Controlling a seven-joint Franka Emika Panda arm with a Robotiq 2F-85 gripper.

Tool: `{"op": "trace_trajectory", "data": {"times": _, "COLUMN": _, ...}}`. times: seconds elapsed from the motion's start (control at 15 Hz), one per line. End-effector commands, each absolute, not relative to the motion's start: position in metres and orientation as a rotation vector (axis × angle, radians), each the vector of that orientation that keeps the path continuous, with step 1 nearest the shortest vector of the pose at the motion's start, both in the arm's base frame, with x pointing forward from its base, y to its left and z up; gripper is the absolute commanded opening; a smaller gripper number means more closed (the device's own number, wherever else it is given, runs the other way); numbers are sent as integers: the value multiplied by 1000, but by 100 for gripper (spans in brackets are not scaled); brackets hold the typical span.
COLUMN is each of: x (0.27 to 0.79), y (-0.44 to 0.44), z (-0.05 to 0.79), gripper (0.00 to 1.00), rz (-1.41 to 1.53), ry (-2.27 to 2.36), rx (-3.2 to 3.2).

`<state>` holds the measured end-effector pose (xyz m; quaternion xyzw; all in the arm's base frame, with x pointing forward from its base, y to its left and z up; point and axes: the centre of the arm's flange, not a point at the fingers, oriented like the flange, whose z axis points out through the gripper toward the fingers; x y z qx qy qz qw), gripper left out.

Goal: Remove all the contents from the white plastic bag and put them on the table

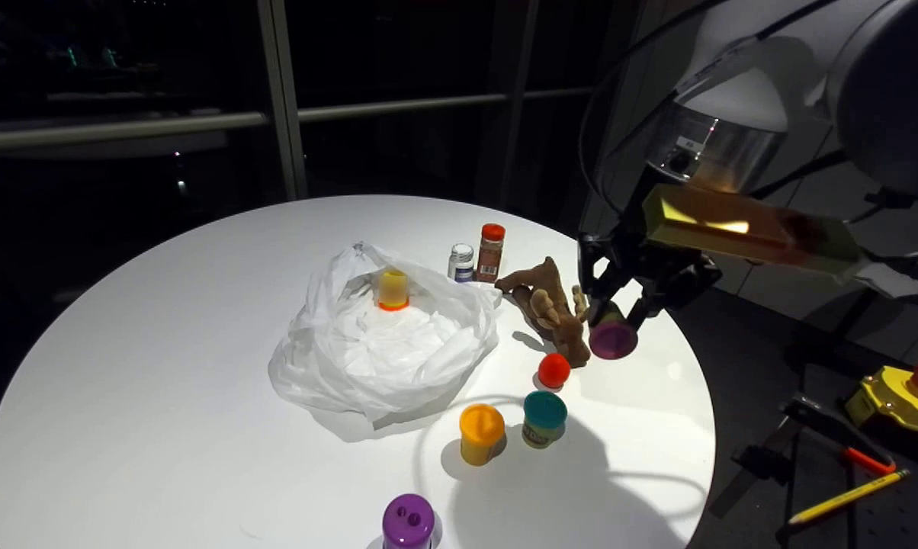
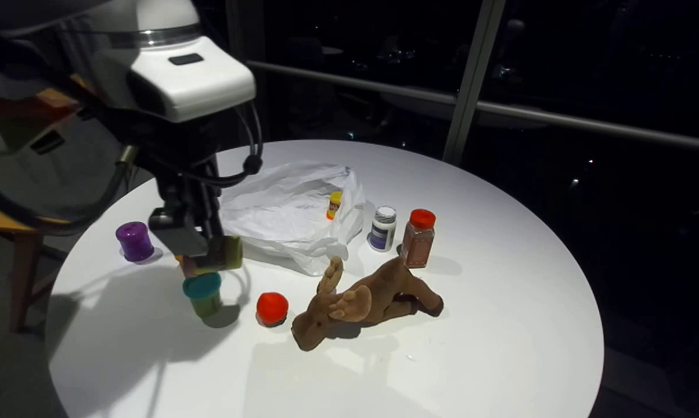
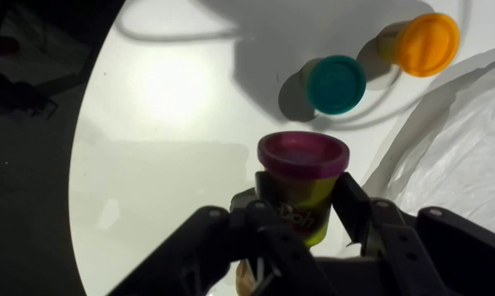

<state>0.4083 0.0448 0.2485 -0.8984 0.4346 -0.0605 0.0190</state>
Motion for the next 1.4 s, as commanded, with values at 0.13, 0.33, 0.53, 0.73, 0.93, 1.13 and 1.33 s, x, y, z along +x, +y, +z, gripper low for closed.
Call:
{"op": "trace_trajectory", "data": {"times": 0.13, "x": 442, "y": -18, "z": 266, "gripper": 17, "rz": -71, "ry": 1211, "rx": -2821}}
{"op": "trace_trajectory", "data": {"times": 0.33, "x": 454, "y": -36, "z": 270, "gripper": 17, "rz": 69, "ry": 1085, "rx": -2902}}
{"op": "trace_trajectory", "data": {"times": 0.53, "x": 457, "y": -37, "z": 258, "gripper": 17, "rz": 295, "ry": 916, "rx": -2971}}
{"op": "trace_trajectory", "data": {"times": 0.73, "x": 460, "y": -33, "z": 246, "gripper": 17, "rz": 471, "ry": 766, "rx": -3016}}
{"op": "trace_trajectory", "data": {"times": 0.93, "x": 464, "y": -16, "z": 232, "gripper": 17, "rz": 611, "ry": 601, "rx": -3023}}
{"op": "trace_trajectory", "data": {"times": 1.13, "x": 471, "y": -5, "z": 218, "gripper": 17, "rz": 716, "ry": 494, "rx": -3034}}
{"op": "trace_trajectory", "data": {"times": 1.33, "x": 483, "y": 5, "z": 207, "gripper": 17, "rz": 720, "ry": 439, "rx": -3043}}
